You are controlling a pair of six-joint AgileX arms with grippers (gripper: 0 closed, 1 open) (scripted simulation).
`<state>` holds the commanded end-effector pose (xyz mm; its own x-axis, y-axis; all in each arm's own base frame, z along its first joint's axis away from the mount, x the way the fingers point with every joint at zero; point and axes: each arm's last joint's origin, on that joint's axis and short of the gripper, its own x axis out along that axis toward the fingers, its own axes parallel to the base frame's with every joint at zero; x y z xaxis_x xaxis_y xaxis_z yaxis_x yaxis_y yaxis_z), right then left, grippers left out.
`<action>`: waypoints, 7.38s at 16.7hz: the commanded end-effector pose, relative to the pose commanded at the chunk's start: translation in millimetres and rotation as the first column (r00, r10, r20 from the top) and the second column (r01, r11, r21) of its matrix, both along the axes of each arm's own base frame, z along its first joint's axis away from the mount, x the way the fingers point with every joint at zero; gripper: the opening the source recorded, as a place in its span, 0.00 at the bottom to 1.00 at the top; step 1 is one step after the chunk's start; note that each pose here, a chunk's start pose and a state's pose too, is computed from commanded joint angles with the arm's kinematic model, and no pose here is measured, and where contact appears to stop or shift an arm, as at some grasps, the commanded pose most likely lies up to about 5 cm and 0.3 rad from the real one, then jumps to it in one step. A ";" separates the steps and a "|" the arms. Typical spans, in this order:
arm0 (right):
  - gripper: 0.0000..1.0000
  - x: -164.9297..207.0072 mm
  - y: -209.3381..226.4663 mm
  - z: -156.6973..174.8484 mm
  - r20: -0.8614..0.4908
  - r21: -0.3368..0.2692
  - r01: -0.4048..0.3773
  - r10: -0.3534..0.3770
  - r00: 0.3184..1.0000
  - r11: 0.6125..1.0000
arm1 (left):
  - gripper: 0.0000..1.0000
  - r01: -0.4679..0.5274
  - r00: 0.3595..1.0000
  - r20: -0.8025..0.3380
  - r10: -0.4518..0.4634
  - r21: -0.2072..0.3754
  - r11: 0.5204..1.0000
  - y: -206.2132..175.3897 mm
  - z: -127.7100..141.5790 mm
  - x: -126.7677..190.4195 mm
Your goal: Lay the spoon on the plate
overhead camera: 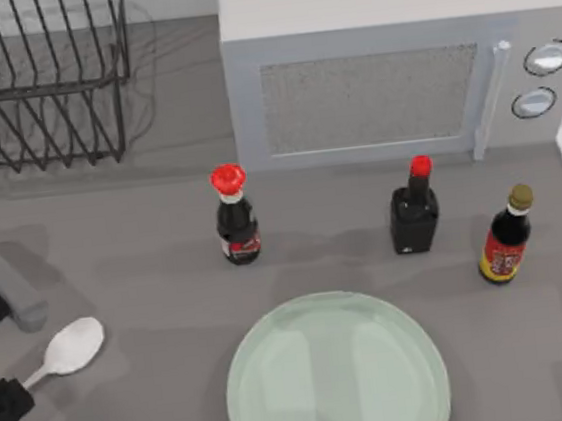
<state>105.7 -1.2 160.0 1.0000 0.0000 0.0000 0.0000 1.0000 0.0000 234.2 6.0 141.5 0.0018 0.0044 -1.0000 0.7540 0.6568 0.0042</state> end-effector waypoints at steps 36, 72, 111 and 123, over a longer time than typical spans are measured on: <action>1.00 0.0 0.0 0.0 0.000 0.000 0.000 0.000 1.000 1.000 | 0.00 -0.005 1.000 0.019 0.005 -0.020 1.000 0.3 -10.9 1.1; 1.00 0.0 0.0 0.0 0.000 0.000 0.000 0.000 1.000 1.000 | 0.00 -0.983 -0.001 0.116 0.993 0.180 -0.022 -200.2 29.6 32.7; 1.00 0.0 0.0 0.0 0.000 0.000 0.000 0.000 1.000 1.000 | 0.00 -0.648 -0.730 -0.267 0.630 -0.024 -0.761 -325.1 54.5 -6.3; 1.00 0.0 0.0 0.0 0.000 0.000 0.000 0.000 1.000 1.000 | 0.00 -0.663 -0.749 0.018 0.663 -0.023 -0.748 -305.6 -5.2 -25.1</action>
<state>105.7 -1.2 160.0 1.0000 0.0000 0.0000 0.0000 1.0000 0.0000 209.1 -299.6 136.3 -0.0022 0.0272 -0.9996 -1.0000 0.0081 0.0024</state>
